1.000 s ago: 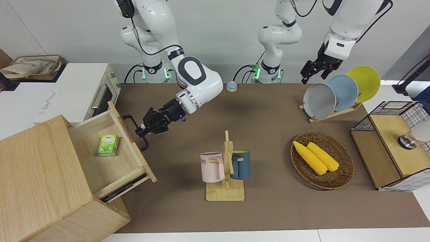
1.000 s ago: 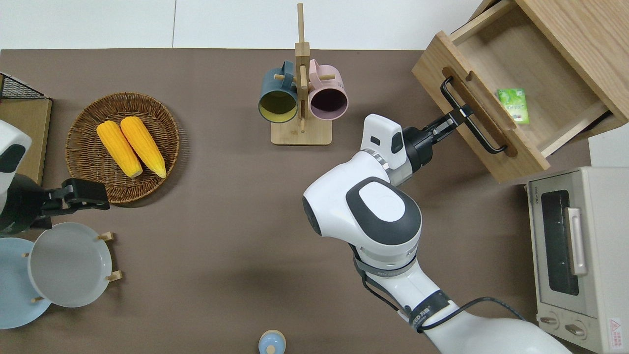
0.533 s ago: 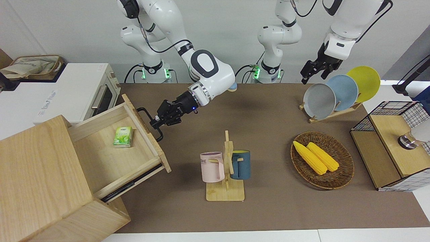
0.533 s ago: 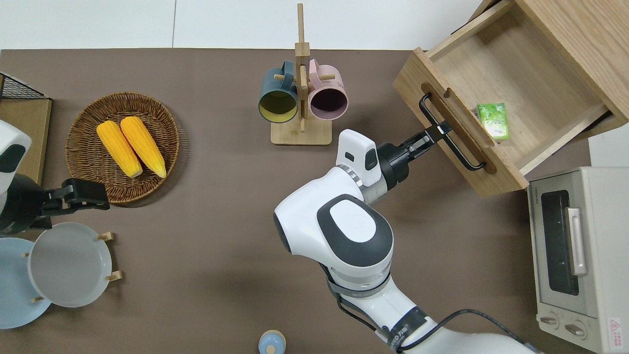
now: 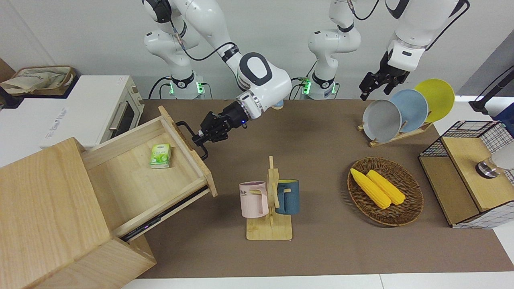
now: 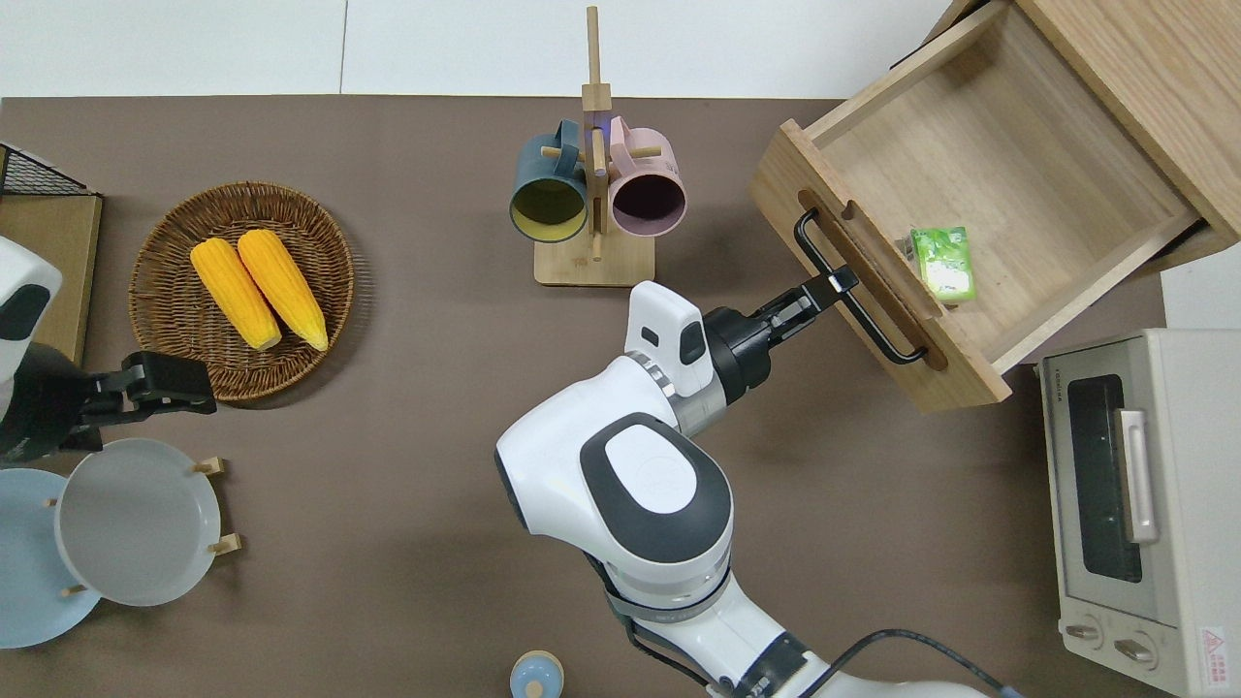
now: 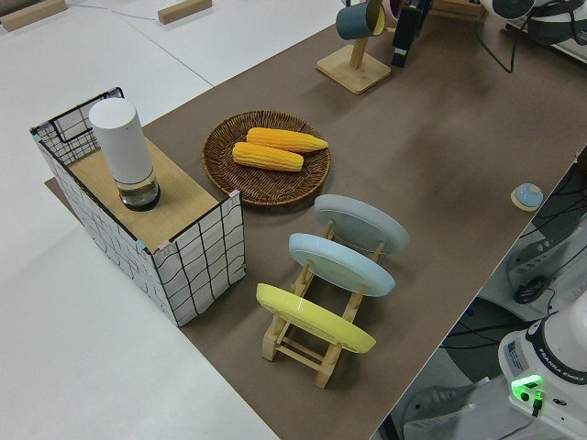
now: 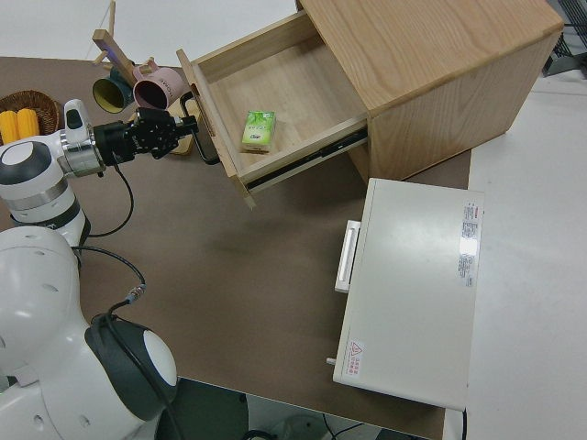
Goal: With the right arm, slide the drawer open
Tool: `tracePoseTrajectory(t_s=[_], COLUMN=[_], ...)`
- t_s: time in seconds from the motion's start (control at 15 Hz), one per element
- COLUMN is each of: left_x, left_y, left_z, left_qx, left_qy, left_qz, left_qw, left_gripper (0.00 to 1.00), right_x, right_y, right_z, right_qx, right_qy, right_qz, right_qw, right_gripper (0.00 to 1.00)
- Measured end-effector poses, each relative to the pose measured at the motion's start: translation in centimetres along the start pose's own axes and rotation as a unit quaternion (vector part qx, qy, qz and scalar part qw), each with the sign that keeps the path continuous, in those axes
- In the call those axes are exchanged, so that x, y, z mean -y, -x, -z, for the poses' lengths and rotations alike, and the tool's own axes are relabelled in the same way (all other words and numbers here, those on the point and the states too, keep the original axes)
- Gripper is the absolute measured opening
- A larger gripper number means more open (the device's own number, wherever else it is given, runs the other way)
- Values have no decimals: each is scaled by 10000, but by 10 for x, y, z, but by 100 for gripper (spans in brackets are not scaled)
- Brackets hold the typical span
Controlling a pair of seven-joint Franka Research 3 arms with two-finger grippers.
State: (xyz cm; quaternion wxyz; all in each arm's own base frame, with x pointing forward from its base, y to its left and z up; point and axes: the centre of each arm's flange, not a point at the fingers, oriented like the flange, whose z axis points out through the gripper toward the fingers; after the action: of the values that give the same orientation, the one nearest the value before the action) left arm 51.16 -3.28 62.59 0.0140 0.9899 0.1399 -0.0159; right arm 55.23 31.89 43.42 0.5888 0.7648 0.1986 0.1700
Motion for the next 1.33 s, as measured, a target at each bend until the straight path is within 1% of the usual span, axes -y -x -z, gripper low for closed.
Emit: tracePoseTrajectory(t_s=[0.2,0.6,0.8,0.87,1.0,1.07,1.33], left_x=[0,0,0,0,0,0,0], left_y=[0,0,0,0,0,0,0], left_z=[0,0,0,0,0,0,0], left_qx=[0,0,0,0,0,0,0], left_qy=[0,0,0,0,0,0,0], left_qz=[0,0,0,0,0,0,0], left_qw=[10000,10000,10000,10000,10000,10000,10000], left_gripper=[100,100,100,100,100,100,100], right_x=[1,1,0,-1,-10,-15,-19], right_y=[2,2,2,3,3,3,3], right_z=[9,10,17,22,29,31,34], right_qx=[33,66,72,66,95,93,82], right_qy=[-45,-60,-72,-61,-10,-5,-2], right_qz=[7,15,4,-8,-87,-123,-129], right_qw=[10000,10000,9999,10000,9999,9999,9999], right_gripper=[17,17,20,26,46,53,93])
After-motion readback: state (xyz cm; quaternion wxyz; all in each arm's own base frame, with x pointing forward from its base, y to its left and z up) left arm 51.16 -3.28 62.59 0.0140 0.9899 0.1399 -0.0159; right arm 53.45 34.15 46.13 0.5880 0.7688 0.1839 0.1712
